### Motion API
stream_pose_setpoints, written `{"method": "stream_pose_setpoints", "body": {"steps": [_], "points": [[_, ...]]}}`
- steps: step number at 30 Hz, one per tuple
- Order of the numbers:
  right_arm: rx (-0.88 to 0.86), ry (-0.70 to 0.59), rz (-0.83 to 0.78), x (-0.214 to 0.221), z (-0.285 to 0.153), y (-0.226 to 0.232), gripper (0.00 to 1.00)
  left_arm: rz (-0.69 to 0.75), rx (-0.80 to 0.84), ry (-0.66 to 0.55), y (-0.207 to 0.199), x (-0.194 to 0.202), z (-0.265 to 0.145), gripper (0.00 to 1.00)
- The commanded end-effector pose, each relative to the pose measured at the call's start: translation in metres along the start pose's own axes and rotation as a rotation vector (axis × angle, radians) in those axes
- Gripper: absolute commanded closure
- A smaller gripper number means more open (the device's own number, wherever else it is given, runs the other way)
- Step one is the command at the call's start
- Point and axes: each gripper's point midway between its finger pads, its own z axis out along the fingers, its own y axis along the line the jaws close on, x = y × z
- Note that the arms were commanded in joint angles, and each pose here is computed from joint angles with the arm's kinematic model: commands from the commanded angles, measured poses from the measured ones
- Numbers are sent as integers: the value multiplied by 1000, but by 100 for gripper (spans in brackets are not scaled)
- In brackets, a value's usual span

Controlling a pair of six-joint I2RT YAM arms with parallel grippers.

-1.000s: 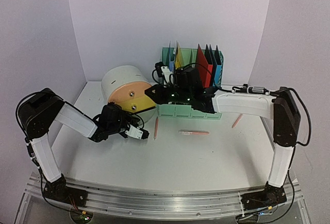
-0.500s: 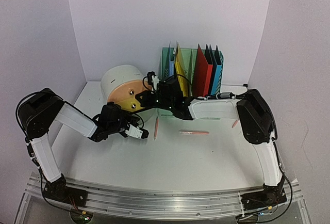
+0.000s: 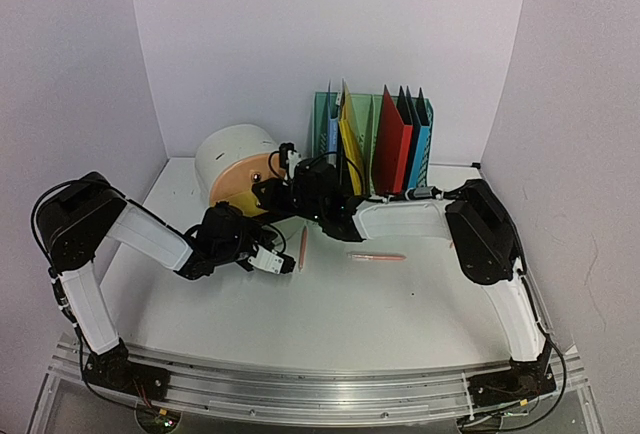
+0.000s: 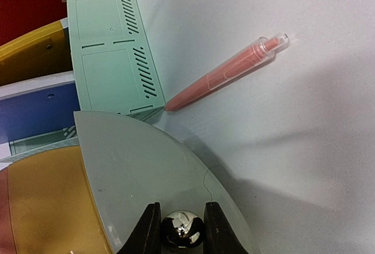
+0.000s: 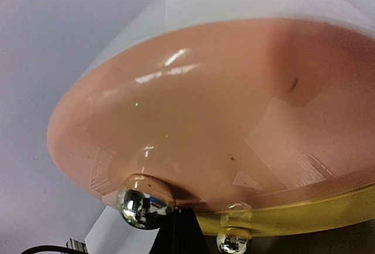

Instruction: Organize the desk

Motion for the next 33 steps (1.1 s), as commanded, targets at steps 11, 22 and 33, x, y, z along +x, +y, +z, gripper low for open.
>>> {"method": "stream_pose_setpoints", "body": {"steps": [11, 22, 33], "points": [[-6, -115, 17, -31, -7, 5, 100, -268, 197, 18, -26, -39, -19, 97], [-39, -135, -69, -53, -33, 30, 97, -253, 204, 43, -33, -35, -21, 72], [6, -113, -42, -76, -98, 47, 67, -284, 150, -39, 6, -49, -41, 48]]}}
